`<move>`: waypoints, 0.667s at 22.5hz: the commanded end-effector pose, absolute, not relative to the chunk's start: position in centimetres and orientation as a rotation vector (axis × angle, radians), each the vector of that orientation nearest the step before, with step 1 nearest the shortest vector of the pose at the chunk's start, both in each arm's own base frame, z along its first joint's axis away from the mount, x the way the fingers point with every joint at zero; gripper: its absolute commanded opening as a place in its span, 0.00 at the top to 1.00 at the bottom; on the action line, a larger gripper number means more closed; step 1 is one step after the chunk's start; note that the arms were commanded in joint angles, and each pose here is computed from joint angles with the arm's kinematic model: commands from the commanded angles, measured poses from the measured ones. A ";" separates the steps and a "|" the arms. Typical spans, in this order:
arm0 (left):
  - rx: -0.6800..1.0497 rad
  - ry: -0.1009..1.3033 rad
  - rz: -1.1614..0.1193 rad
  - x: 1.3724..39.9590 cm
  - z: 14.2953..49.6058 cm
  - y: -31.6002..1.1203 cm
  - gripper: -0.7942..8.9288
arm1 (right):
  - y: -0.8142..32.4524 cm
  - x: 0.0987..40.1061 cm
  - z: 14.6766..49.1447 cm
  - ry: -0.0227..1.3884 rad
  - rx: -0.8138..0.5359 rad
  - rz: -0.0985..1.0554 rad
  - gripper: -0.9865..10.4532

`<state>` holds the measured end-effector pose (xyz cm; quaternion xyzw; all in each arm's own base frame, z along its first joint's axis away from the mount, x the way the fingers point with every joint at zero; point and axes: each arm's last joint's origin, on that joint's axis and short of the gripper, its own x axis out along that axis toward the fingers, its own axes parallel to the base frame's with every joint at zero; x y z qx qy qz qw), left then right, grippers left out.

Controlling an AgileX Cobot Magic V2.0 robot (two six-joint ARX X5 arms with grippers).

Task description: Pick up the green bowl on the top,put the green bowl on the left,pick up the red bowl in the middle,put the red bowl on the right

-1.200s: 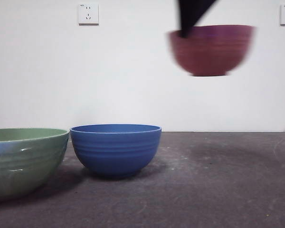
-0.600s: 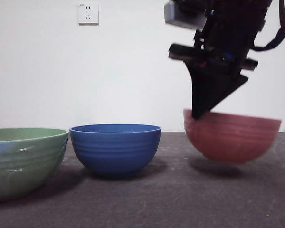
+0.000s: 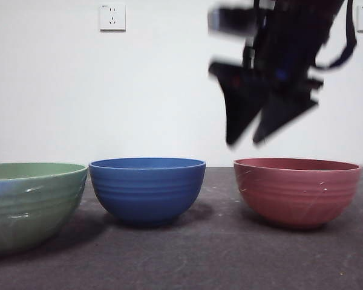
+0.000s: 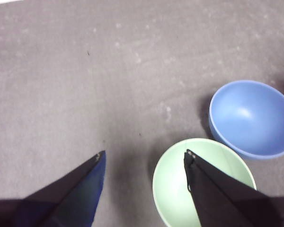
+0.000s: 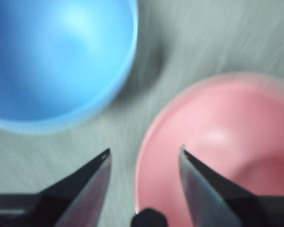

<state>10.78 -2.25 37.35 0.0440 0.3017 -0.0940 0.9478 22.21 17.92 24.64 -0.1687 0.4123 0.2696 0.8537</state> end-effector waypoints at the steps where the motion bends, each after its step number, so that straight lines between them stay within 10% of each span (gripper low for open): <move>1: 0.080 0.558 -0.228 11.0 37.8 -2.4 0.63 | 16.8 21.1 28.1 0.681 -0.342 0.597 0.70; 4: 0.086 0.464 -0.319 11.4 38.5 -2.7 0.64 | 13.6 19.7 32.1 0.494 -0.298 0.553 0.83; 6: 0.088 0.418 -0.374 11.5 38.9 -2.9 0.91 | 11.1 18.8 34.0 0.414 -0.249 0.482 0.93; 15: 0.050 0.346 -0.368 11.5 33.7 -2.9 0.93 | 4.3 14.5 32.8 0.220 -0.059 0.320 0.93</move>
